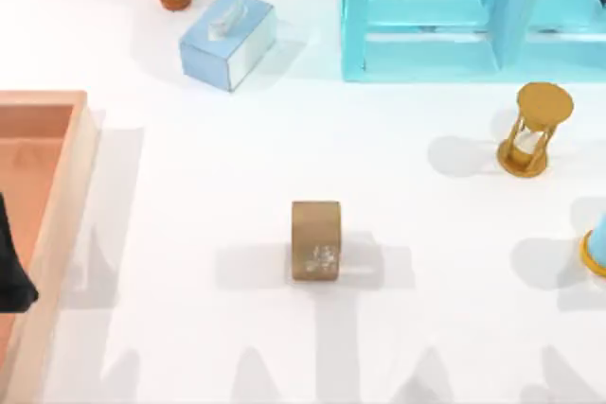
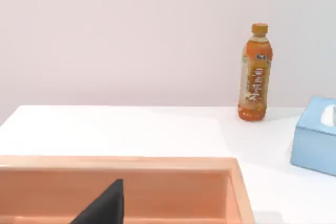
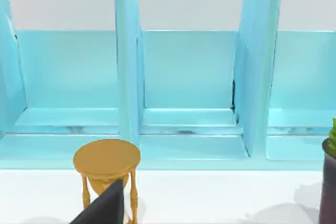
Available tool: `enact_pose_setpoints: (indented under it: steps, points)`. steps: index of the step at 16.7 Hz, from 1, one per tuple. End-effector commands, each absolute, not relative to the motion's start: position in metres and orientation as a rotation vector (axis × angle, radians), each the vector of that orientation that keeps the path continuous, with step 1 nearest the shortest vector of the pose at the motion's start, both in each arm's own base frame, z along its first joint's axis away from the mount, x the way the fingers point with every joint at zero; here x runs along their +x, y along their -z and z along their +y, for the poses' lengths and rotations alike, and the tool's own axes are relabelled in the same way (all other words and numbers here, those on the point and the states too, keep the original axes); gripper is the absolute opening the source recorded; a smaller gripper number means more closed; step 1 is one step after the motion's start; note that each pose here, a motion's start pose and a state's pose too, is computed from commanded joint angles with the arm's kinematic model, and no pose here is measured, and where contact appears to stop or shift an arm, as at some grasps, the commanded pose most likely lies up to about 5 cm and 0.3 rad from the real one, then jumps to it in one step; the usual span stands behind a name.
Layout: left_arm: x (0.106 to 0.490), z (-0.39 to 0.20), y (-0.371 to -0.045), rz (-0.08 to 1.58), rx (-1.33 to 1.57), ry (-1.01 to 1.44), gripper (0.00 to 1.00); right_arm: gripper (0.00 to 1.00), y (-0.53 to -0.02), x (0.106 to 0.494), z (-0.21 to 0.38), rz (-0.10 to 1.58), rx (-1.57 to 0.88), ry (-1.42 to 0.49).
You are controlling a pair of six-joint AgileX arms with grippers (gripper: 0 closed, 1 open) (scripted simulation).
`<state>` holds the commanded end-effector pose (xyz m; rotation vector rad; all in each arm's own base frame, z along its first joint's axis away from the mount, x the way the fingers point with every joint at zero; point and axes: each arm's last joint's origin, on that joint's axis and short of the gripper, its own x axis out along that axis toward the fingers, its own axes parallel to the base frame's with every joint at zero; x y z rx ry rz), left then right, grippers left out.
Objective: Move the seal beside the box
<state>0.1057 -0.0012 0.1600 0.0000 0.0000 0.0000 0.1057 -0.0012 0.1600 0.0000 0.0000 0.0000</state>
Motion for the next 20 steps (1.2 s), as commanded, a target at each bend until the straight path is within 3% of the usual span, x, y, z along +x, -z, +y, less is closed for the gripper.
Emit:
enact_pose_setpoints:
  steps: [4,9,14,20]
  points:
    - [0.106,-0.002,-0.165,0.02,-0.009,0.009,1.0,1.0,-0.16,0.106,-0.001,0.0,0.0,0.0]
    - [0.113,-0.011,-0.203,0.184,-0.077,0.079,1.0,1.0,-0.16,0.106,-0.001,0.0,0.0,0.0]
    - [0.146,-0.033,-0.261,0.479,-0.161,0.167,1.0,1.0,-0.16,0.106,-0.001,0.0,0.0,0.0]
    - [0.223,-0.098,-0.306,0.922,-0.197,0.208,1.0,1.0,-0.16,0.106,-0.001,0.0,0.0,0.0]
